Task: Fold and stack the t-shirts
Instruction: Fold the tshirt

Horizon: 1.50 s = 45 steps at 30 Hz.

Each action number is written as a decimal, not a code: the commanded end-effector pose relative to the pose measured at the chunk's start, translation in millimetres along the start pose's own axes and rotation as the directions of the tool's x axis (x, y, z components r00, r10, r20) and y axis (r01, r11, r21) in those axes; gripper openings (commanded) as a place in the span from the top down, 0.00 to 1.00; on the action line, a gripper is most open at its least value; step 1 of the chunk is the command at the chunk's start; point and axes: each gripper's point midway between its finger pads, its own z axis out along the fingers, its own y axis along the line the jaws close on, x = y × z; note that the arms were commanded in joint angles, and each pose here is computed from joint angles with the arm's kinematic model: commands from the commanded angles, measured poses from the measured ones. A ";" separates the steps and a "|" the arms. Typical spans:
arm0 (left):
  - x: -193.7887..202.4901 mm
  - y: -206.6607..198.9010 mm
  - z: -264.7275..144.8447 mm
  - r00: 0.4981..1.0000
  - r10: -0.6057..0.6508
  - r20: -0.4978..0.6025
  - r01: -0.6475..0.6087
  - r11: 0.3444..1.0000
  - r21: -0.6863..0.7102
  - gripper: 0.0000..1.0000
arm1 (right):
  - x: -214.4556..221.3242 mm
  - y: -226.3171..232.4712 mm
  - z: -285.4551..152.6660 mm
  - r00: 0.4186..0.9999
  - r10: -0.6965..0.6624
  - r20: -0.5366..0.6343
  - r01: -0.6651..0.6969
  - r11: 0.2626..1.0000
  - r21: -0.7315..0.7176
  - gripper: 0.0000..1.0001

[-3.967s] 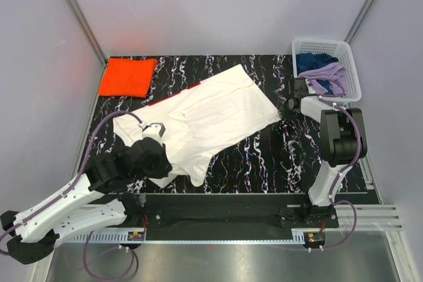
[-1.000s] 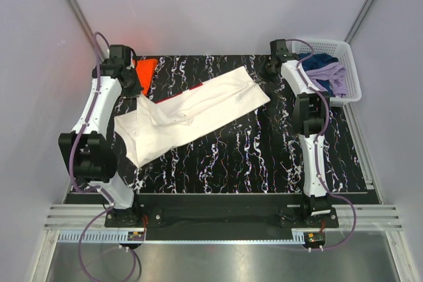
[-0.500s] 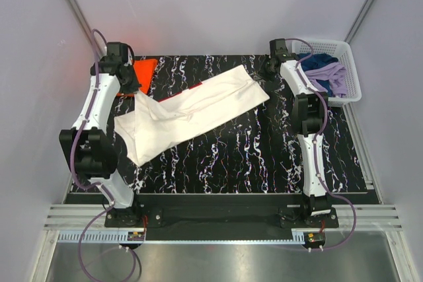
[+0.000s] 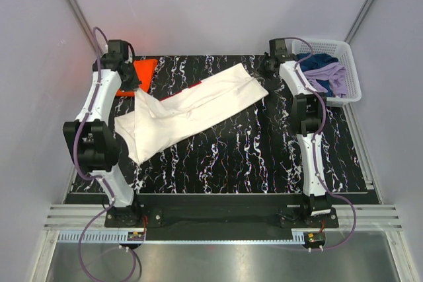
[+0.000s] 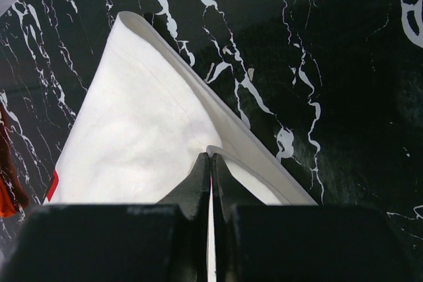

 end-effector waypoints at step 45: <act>223.4 28.6 -68.0 0.771 -0.616 -0.165 0.628 0.777 0.034 0.19 | 66.9 -54.2 -105.4 0.992 -0.032 -0.120 0.039 0.997 0.059 0.25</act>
